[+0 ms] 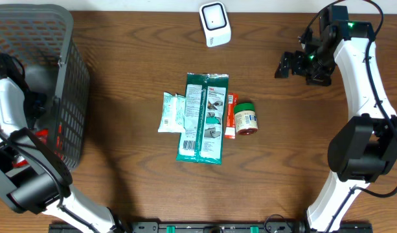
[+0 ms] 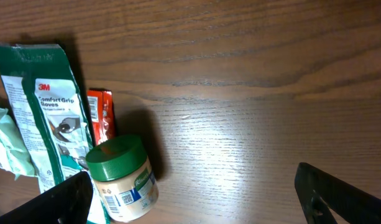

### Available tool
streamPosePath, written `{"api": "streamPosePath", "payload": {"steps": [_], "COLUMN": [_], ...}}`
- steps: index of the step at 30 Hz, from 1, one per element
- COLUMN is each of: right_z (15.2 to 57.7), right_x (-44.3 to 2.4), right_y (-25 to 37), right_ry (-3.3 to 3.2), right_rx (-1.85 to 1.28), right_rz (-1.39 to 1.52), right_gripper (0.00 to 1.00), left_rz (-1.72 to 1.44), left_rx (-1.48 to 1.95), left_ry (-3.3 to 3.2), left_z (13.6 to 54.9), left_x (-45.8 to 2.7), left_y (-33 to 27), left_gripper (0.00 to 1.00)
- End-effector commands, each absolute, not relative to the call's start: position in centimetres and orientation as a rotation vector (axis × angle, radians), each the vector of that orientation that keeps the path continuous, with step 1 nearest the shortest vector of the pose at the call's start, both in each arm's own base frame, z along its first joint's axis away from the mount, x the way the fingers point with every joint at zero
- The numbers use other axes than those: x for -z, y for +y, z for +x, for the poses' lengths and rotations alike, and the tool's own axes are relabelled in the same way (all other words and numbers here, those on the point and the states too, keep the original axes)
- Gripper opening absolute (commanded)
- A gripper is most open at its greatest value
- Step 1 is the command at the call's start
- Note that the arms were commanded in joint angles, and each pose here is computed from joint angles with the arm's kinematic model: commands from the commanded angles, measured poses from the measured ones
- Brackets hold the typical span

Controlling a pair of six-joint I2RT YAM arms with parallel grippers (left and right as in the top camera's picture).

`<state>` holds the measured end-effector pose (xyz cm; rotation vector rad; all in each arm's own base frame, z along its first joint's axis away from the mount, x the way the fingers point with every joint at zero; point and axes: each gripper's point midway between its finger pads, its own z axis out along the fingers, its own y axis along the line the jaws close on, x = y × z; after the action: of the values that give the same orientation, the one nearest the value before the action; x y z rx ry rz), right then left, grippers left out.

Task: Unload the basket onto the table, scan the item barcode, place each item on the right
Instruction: 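Reach the left gripper into the basket and grasp the red sweets bag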

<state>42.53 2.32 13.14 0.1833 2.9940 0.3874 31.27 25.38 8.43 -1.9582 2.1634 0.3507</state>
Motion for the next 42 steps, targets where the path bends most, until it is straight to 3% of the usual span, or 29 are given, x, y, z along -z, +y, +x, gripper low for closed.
{"api": "streamPosePath", "payload": {"steps": [1, 10, 18, 21, 23, 28, 30, 32, 34, 42], "right_z": [42.9, 42.9, 42.9, 42.9, 42.9, 42.9, 42.9, 42.9, 42.9, 42.9], "right_x": [-13.7, -13.7, -13.7, -13.7, -13.7, -13.7, -13.7, -13.7, -13.7, -13.7], "right_y": [2.3, 2.3, 2.3, 2.3, 2.3, 2.3, 2.3, 2.3, 2.3, 2.3], "right_ry": [2.976, 2.976, 2.976, 2.976, 2.976, 2.976, 2.976, 2.976, 2.976, 2.976], "right_rx": [-0.392, -0.392, -0.393, -0.393, -0.392, -0.392, -0.392, -0.392, -0.392, -0.392], "right_rz": [0.177, 0.177, 0.177, 0.177, 0.177, 0.177, 0.177, 0.177, 0.177, 0.177], "right_gripper": [0.99, 0.99, 0.99, 0.99, 0.99, 0.99, 0.99, 0.99, 0.99, 0.99], "left_rz": [-2.010, -2.057, -2.074, -2.061, -2.044, -2.003, -1.991, -1.987, -1.988, -1.982], "left_rx": [-0.386, -0.427, -0.440, -0.429, -0.416, -0.384, -0.376, -0.371, -0.351, -0.346], "left_ry": [2.196, 2.292, 2.324, 2.298, 2.268, 2.198, 2.177, 2.167, 2.178, 2.233], "left_z": [30.3, 29.3, 28.7, 29.0, 29.3, 29.7, 29.8, 29.8, 30.0, 31.0], "left_x": [-6.0, -2.0, -1.7, -2.6, -3.9, -7.0, -7.9, -8.3, -8.0, -5.6], "left_y": [25.1, 24.5, 24.1, 24.3, 24.5, 24.8, 24.8, 24.8, 24.5, 23.7], "left_gripper": [0.76, 0.74, 0.39, 0.09, 0.07, 0.17, 0.57, 0.77, 0.82, 0.84]}}
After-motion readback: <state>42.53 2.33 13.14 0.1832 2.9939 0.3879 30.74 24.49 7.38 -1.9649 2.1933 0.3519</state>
